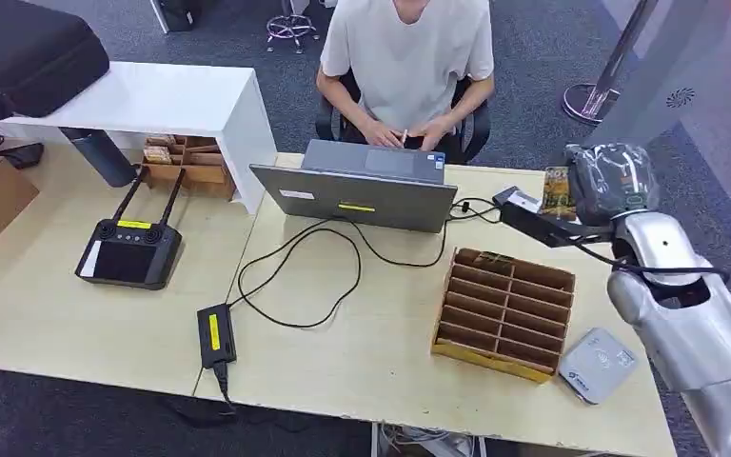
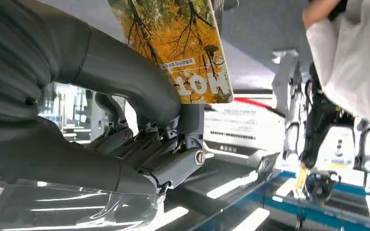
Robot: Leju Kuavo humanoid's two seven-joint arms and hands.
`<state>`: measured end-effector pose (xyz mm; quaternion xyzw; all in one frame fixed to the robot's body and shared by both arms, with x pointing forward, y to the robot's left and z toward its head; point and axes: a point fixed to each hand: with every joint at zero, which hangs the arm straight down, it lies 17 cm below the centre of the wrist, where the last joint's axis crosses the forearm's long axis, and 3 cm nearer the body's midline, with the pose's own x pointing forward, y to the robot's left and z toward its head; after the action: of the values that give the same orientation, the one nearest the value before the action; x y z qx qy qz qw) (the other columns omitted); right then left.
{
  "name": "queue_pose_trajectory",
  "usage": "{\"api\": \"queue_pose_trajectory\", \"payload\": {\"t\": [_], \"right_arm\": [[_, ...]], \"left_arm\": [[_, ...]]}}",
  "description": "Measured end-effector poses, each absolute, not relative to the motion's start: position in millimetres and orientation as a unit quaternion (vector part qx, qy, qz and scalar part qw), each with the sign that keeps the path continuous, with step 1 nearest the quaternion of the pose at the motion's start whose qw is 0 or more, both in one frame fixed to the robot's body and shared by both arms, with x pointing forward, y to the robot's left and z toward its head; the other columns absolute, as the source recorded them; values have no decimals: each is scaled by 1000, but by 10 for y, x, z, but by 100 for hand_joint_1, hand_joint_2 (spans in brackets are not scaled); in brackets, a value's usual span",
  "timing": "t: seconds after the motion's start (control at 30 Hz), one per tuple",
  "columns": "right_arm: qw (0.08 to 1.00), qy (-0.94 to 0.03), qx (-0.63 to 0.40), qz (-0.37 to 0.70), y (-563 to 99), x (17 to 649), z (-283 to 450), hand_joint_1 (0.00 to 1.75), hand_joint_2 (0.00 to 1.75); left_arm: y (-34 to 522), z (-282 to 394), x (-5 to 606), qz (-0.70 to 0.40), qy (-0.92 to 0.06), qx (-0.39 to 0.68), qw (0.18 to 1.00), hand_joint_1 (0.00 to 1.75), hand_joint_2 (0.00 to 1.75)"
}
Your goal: Pass the card to the sensor for recognition and then transmit it.
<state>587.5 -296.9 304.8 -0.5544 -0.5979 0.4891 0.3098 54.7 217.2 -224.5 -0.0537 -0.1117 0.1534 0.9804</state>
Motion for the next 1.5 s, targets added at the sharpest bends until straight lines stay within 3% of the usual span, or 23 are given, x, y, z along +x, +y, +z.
{"api": "queue_pose_trajectory", "payload": {"t": [0.7, 1.27, 1.3, 1.5], "right_arm": [[182, -605, -631, 450, -2711, 6075, 3874, 143, 175], [197, -581, -632, 474, -2739, 6232, 3517, 143, 175], [198, -580, -631, 475, -2742, 6235, 3506, 0, 175], [197, -584, -622, 483, -2623, 6258, 3471, 0, 175]], "left_arm": [[2122, -2244, 599, 125, -124, -81, 981, 0, 175], [2166, -2272, 593, 120, -124, -78, 982, 0, 175], [2165, -2272, 593, 120, -124, -79, 982, 0, 175], [2050, -2365, 611, 128, -110, -136, 976, 0, 175]]}}
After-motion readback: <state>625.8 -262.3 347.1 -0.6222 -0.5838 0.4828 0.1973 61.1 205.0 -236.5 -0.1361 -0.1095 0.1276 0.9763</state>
